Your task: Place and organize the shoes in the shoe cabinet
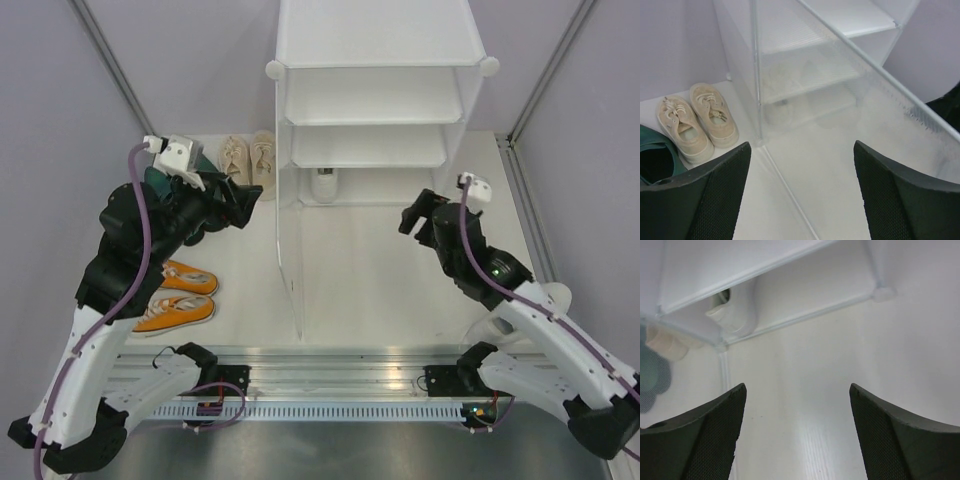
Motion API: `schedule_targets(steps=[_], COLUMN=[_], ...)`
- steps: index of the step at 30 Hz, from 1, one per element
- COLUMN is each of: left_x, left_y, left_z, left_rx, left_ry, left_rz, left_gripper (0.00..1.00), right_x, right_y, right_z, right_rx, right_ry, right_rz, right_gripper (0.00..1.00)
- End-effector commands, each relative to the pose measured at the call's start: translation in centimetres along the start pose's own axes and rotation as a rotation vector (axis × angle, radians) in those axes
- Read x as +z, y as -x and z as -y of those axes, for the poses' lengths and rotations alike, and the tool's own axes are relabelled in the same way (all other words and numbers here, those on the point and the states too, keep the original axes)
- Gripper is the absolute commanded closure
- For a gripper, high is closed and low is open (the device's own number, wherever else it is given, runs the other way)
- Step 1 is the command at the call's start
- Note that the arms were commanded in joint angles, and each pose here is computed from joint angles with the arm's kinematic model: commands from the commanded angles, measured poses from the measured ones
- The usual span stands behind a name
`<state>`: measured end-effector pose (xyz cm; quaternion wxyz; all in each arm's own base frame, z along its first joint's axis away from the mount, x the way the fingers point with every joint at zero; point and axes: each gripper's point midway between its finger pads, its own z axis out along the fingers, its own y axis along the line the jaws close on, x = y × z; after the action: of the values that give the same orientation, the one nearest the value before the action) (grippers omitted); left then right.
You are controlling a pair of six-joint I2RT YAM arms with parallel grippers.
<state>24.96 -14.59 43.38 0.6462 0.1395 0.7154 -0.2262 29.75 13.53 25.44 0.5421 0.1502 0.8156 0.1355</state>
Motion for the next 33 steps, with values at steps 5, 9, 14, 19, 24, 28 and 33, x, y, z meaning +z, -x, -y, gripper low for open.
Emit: schedule_targets(steps=[5,9,14,19,24,28,33], left_x=[-1.7,-0.8,-0.4,-1.0,-1.4,-1.5,-1.9], left_y=[-2.4,-6.2,-8.5,-8.4,-8.1,-8.1,-7.8], left_z=[-1.6,-2.8,-3.3,-3.5,-3.1,-2.7,-2.1], left_rx=[-0.064,-0.078,-0.089,-0.105,-0.111,-0.110,-0.103], left_ry=[0.081,0.131,0.151,0.165,0.147,0.128,0.110], left_rz=[0.078,0.007,-0.037,-0.012,0.007,0.008,0.022], left_gripper=[0.11,0.11,0.11,0.10,0.10,0.10,0.10], right_x=[-8.8,-10.6,-11.2,-10.3,-9.1,-9.0,-8.5], right_y=[-0.2,-2.5,-4.3,-6.1,-8.0,-8.4,-10.5], right_z=[13.9,17.5,19.1,19.8,20.5,21.4,23.4], right_rx=[0.214,0.203,0.231,0.244,0.231,0.228,0.213], right_ry=[-0.531,-0.677,-0.744,-0.806,-0.884,-0.942,-1.038], right_rz=[0.094,0.066,0.049,0.039,0.036,0.057,0.036], right_gripper=[0.11,0.11,0.11,0.10,0.09,0.09,0.13])
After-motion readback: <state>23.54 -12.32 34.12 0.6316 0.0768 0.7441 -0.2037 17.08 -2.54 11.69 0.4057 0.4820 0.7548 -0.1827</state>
